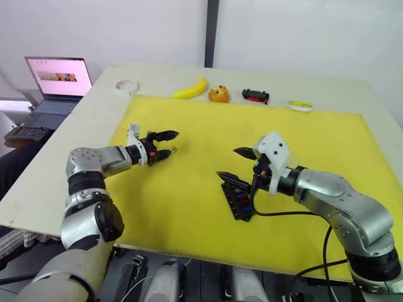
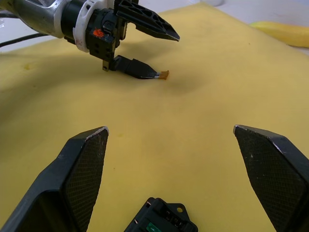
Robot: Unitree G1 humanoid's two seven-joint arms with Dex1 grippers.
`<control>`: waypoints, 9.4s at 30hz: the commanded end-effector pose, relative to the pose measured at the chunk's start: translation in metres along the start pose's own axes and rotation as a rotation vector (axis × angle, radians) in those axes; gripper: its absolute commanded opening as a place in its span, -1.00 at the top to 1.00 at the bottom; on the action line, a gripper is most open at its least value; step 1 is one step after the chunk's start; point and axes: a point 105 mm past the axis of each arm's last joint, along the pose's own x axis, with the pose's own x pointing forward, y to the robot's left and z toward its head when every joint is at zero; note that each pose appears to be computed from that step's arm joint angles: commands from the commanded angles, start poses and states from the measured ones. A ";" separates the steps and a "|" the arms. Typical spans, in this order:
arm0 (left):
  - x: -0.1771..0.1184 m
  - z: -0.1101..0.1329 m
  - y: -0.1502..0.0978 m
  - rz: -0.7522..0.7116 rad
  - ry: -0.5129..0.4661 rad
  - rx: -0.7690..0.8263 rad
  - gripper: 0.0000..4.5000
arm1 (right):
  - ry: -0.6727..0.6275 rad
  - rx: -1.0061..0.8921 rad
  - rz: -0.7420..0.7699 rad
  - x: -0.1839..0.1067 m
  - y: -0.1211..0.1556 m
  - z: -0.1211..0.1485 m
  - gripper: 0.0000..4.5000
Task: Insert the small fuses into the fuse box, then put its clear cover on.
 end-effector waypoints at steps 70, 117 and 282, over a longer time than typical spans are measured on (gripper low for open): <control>0.024 -0.028 0.007 0.054 0.141 0.054 0.38 | -0.015 -0.046 -0.035 -0.007 -0.006 0.006 -1.00; 0.025 -0.029 0.001 0.026 0.136 0.065 0.99 | -0.015 -0.039 -0.036 -0.010 -0.007 0.006 -1.00; -0.014 -0.133 -0.064 -0.466 0.309 1.637 -0.97 | 0.146 -0.672 0.690 0.006 -0.035 -0.003 1.00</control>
